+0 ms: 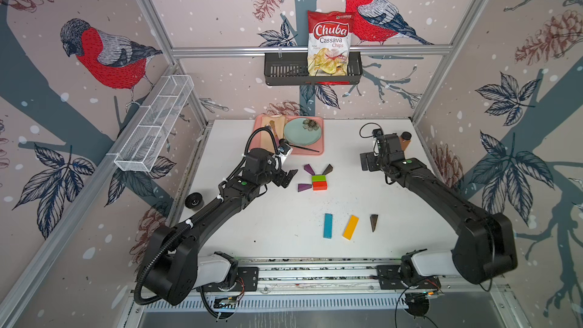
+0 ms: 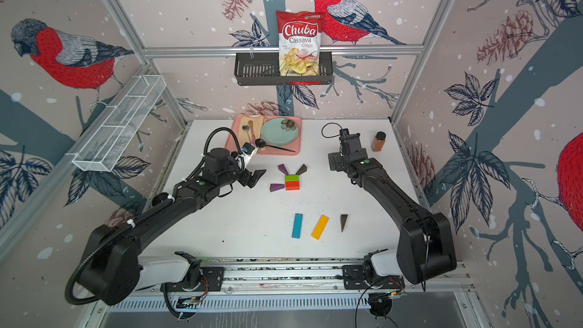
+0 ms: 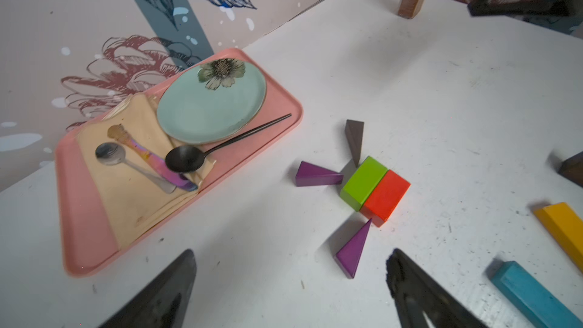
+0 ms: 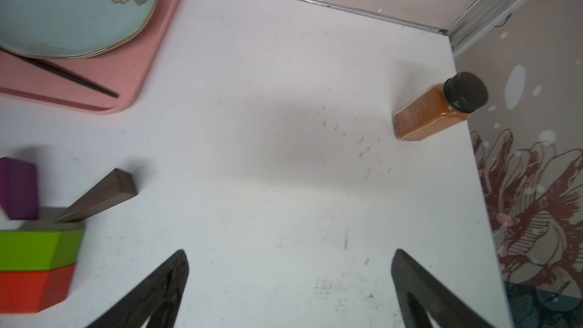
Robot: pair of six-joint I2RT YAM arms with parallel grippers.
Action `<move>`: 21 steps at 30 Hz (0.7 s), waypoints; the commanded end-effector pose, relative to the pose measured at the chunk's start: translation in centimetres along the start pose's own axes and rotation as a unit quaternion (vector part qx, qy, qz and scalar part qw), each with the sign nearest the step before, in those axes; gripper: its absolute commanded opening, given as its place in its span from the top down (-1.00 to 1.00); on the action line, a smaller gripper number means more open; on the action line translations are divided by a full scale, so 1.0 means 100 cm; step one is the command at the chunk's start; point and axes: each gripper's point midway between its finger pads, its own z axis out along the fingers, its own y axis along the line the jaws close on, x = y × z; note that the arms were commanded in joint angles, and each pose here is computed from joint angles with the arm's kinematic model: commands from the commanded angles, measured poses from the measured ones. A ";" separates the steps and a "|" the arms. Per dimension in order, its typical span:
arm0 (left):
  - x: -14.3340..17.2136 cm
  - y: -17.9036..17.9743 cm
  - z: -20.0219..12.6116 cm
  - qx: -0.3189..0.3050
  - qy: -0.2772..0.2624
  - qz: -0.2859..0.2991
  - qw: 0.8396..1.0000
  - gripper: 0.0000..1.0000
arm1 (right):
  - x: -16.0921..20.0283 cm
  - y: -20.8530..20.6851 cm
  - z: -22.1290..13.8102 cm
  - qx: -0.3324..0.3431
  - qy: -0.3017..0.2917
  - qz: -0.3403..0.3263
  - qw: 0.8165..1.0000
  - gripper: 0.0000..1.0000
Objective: Assemble a small pinwheel with building blocks
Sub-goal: Assemble the building block at the center of the board, then adjust the building block at the center of the board.
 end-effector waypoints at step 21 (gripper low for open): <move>0.043 0.023 -0.004 -0.087 0.064 -0.090 0.990 -0.94 | 0.072 0.126 0.050 -0.172 0.161 -0.007 0.972 -0.66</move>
